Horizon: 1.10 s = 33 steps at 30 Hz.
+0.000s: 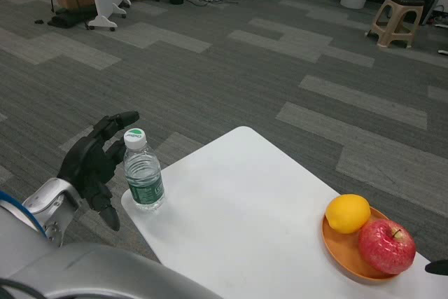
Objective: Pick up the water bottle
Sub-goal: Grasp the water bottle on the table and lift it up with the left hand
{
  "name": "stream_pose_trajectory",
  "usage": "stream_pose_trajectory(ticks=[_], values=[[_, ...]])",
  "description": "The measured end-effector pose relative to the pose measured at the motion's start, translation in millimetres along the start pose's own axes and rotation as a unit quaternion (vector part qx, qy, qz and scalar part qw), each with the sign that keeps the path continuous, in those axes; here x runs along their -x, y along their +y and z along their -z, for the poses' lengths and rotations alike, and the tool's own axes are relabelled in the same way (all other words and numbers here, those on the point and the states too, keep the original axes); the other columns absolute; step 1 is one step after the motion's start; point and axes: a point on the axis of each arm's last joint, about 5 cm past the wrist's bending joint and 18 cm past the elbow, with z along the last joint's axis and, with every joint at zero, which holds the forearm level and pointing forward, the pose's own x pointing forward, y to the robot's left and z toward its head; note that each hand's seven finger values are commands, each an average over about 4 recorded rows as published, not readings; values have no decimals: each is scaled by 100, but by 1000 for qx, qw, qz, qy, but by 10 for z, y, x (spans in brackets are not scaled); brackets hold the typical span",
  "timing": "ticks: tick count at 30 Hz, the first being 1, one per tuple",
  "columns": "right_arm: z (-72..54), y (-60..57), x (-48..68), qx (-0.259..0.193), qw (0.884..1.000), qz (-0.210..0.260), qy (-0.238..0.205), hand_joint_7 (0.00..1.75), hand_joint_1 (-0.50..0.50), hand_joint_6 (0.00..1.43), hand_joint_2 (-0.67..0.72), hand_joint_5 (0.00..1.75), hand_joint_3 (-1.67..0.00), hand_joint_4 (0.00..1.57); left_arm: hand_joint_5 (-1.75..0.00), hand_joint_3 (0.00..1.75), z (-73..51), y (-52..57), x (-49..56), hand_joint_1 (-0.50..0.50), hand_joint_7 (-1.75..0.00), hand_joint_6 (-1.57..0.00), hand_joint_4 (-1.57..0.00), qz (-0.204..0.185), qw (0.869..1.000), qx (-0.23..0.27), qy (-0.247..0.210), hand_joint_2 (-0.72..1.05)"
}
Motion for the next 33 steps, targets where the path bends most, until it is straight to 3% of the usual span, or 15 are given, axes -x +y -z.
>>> stream_pose_trajectory(ticks=[6, 20, 33], values=[[0, 1, 0, 0, 1000, 0, 0, 7, -29, 0, 47, 0, 0, 0, 0, 9, 61, -53, -82, -39, -77, 0, 0, 17, 1000, 6, 11, -64], [0, 1, 0, 0, 1000, 0, 0, 7, -29, 0, 53, 0, 0, 0, 0, 9, 78, -116, -284, -37, -77, 0, 0, 59, 998, -1, 25, -64], [0, 2, -1, 0, 1000, 0, 0, 7, -29, 0, 53, 0, 0, 0, 0, 9, 180, -124, -292, -34, -79, 0, 0, 60, 997, 10, 48, -64]])
